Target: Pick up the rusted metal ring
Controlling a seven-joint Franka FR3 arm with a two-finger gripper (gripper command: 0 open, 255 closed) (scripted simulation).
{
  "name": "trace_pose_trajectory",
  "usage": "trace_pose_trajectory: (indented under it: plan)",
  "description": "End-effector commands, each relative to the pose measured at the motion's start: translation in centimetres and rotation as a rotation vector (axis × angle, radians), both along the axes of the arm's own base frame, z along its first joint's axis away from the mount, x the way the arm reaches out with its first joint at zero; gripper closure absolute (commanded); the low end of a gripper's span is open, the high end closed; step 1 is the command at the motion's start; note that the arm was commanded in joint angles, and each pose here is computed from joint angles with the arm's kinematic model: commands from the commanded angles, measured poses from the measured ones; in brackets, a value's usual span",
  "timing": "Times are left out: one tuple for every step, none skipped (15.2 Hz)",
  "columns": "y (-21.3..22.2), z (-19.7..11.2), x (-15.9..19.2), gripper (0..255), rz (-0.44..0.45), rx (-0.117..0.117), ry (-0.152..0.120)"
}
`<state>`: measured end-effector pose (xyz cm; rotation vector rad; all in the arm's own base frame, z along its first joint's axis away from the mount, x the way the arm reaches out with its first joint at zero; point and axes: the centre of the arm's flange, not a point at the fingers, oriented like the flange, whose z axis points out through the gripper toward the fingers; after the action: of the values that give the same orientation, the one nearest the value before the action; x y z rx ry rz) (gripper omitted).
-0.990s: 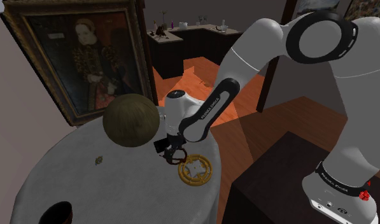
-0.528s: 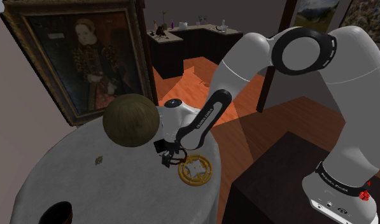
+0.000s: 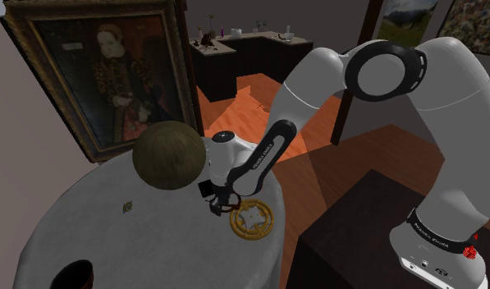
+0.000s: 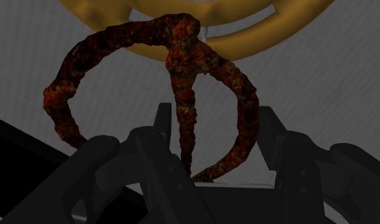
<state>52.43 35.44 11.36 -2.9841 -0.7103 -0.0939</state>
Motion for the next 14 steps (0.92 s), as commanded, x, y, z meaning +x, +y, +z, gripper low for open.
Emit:
trace_pose_trajectory:
  plan:
    - [0.0,-0.1,0.0,255,0.0,-0.001,0.002]
    - [0.0,-0.1,0.0,255,0.0,-0.001,0.002]
    - [0.0,-0.1,0.0,255,0.0,-0.001,0.002]
    - [0.0,-0.1,0.0,255,0.0,-0.001,0.002]
    - [0.0,-0.1,-0.1,255,0.0,-0.001,0.002]
    - [0.0,0.4,-0.1,255,0.0,-0.001,0.002]
    - [0.0,1.0,-0.1,255,0.0,-0.001,0.002]
    - [0.0,1.5,-0.1,255,0.0,-0.001,0.002]
    - [0.0,2.0,-0.1,255,0.0,-0.001,0.002]
    - [0.0,2.6,-0.1,255,0.0,-0.001,0.002]
    - [0.0,3.1,-0.1,255,0.0,-0.001,0.002]
    - [0.0,3.6,-0.1,255,0.0,-0.001,0.002]
    - [0.0,4.1,-0.1,255,0.0,-0.001,0.002]
    - [0.0,4.7,-0.1,255,0.0,-0.001,0.002]
